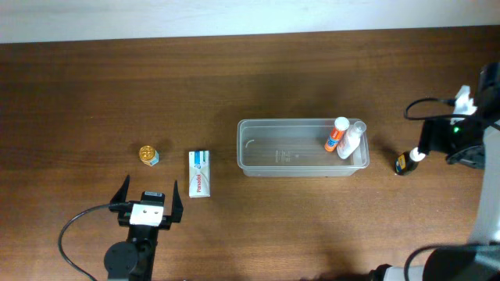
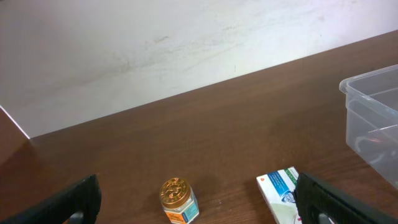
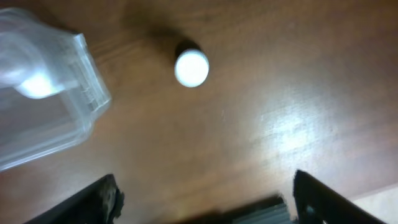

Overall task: Pack container
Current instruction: 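Move right gripper to the small dark bottle and grasp it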

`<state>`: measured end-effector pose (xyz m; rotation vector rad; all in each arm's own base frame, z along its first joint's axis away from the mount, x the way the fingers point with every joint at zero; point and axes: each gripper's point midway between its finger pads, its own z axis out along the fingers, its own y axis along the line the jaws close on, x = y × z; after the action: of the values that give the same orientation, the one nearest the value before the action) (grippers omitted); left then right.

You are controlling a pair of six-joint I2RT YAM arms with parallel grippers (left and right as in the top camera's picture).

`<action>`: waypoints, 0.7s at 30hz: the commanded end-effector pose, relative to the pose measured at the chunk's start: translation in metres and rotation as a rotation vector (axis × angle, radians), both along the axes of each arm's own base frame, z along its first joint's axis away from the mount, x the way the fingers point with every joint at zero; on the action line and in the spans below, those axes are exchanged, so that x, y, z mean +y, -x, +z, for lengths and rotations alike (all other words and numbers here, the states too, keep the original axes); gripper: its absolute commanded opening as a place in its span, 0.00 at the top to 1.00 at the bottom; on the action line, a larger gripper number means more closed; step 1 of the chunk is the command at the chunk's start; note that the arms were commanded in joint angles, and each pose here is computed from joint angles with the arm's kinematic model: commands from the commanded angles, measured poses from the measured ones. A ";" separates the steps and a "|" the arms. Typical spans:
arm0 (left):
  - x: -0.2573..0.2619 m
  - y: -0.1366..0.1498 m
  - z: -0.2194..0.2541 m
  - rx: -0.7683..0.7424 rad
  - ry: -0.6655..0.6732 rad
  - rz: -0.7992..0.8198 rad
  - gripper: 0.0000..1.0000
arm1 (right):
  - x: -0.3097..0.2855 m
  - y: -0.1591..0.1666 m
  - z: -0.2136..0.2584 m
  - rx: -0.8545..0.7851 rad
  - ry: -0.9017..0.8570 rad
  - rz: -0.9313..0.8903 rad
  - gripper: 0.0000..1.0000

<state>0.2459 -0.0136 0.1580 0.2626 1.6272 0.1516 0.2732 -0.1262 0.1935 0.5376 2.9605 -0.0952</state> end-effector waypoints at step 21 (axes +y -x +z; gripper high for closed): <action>0.002 0.000 -0.001 0.003 0.013 0.008 0.01 | -0.003 -0.051 -0.122 0.044 -0.125 0.330 0.06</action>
<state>0.2459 -0.0136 0.1581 0.2626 1.6269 0.1516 0.3258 -0.1318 0.0880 0.1078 3.0257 0.0578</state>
